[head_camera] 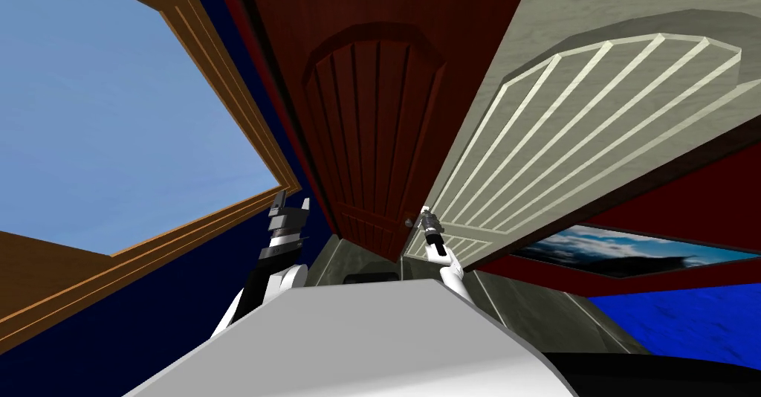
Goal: Pull the door open
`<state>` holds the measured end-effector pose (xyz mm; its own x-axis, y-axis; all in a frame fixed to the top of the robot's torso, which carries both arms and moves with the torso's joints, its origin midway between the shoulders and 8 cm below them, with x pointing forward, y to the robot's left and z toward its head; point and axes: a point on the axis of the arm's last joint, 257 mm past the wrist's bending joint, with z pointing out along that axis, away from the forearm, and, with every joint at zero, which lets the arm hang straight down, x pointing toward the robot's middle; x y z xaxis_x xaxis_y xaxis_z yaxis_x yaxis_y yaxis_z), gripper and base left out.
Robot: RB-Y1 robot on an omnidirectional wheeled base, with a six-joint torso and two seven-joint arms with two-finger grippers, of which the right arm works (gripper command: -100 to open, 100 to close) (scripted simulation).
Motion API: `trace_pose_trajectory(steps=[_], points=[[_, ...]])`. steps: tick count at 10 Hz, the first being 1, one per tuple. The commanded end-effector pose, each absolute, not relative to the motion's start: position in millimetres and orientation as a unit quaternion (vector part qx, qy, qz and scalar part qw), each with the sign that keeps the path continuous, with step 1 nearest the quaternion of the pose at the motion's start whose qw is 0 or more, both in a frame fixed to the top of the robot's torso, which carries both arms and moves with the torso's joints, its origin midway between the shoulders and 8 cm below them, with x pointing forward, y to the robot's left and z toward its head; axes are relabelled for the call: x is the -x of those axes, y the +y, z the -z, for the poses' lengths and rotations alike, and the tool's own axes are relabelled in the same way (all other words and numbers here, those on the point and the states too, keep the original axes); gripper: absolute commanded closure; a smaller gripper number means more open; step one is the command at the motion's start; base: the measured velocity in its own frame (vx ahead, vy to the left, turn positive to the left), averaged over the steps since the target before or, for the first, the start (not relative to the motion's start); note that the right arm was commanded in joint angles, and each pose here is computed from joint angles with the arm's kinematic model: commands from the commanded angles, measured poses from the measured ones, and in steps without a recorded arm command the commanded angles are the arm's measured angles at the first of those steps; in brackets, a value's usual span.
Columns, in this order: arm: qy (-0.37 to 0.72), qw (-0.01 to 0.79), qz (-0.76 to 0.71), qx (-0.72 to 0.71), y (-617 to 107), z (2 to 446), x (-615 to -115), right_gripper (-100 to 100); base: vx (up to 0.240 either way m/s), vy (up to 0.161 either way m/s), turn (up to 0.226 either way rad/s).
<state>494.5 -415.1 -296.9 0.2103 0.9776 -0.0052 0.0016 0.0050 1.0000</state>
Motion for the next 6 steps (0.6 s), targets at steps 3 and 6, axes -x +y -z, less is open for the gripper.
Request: trace_pose_trajectory(steps=[3, 6], points=[[0.446, 0.556, -0.428, -0.556, -435, 302, -486, 100, -0.031, -0.018, -0.029], [0.446, 0.560, -0.413, -0.563, -457, 309, -479, 100, -0.178, -0.104, -0.144]])
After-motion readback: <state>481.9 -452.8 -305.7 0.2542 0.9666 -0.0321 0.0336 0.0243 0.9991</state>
